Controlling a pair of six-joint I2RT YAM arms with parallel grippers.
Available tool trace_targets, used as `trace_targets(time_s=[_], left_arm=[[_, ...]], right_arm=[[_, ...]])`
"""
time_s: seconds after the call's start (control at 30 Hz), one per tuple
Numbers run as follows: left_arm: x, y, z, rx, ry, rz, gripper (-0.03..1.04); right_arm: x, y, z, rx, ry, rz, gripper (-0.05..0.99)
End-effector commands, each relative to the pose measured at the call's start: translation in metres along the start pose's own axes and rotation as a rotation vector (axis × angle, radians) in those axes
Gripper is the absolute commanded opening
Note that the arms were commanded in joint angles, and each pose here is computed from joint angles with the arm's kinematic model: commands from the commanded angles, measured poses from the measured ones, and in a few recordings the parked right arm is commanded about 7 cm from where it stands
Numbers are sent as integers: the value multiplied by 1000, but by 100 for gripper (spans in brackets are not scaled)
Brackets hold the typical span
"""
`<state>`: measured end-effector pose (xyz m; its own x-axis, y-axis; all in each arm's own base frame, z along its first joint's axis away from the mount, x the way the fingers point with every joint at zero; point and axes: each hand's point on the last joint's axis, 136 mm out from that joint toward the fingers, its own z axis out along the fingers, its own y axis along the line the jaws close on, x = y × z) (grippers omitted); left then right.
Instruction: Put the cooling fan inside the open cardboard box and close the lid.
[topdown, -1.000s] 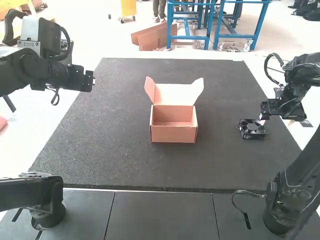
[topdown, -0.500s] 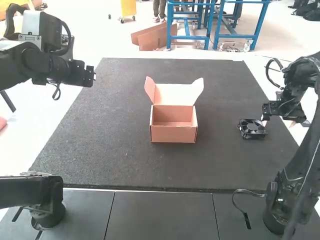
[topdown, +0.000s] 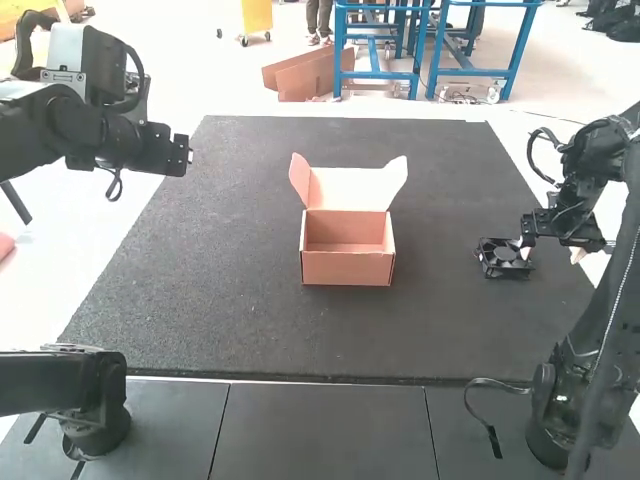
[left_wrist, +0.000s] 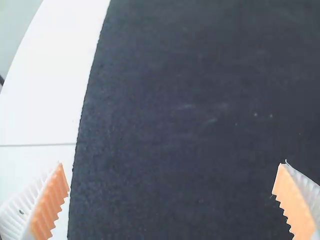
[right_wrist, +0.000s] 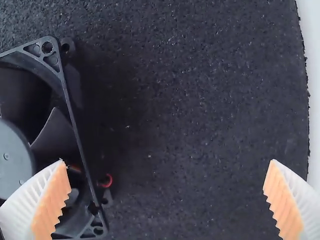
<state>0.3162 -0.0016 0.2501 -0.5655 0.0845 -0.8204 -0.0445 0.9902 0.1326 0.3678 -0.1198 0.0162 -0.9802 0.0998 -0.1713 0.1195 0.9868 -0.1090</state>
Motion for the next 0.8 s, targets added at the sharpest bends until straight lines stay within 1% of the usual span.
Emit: trace_targets(time_s=[0.0, 0.3, 0.4, 0.43, 0.47, 0.53, 0.6, 0.63, 0.67, 0.77], left_arm=[[-18, 4, -9, -2, -46, -6, 97], [-17, 5, -10, -5, -40, -8, 97], [-18, 5, -10, -6, -41, -10, 97], [-17, 5, -10, -6, -40, -10, 97], [-18, 5, -10, -6, -41, -10, 97], [-19, 5, -11, -6, -43, -11, 97], [-21, 6, -12, -6, -46, -11, 97], [-20, 6, -12, -6, -44, -11, 97], [-20, 6, -12, -6, -44, -11, 97], [-18, 5, -11, -6, -40, -10, 97]], right_arm=[[-5, -7, 3, 7, -1, 25, 89], [-4, -5, 15, -1, 24, 25, 89], [-2, -6, 17, 4, 33, 30, 88], [-2, -5, 18, 4, 36, 36, 83], [-1, -5, 20, -1, 41, 51, 76], [2, -4, 22, -17, 50, 87, 49], [4, 0, 24, -51, 56, 93, 18], [6, 3, 26, -65, 60, 93, 5], [8, 6, 27, -73, 68, 90, -2], [13, 15, 28, -102, 84, 101, -2]])
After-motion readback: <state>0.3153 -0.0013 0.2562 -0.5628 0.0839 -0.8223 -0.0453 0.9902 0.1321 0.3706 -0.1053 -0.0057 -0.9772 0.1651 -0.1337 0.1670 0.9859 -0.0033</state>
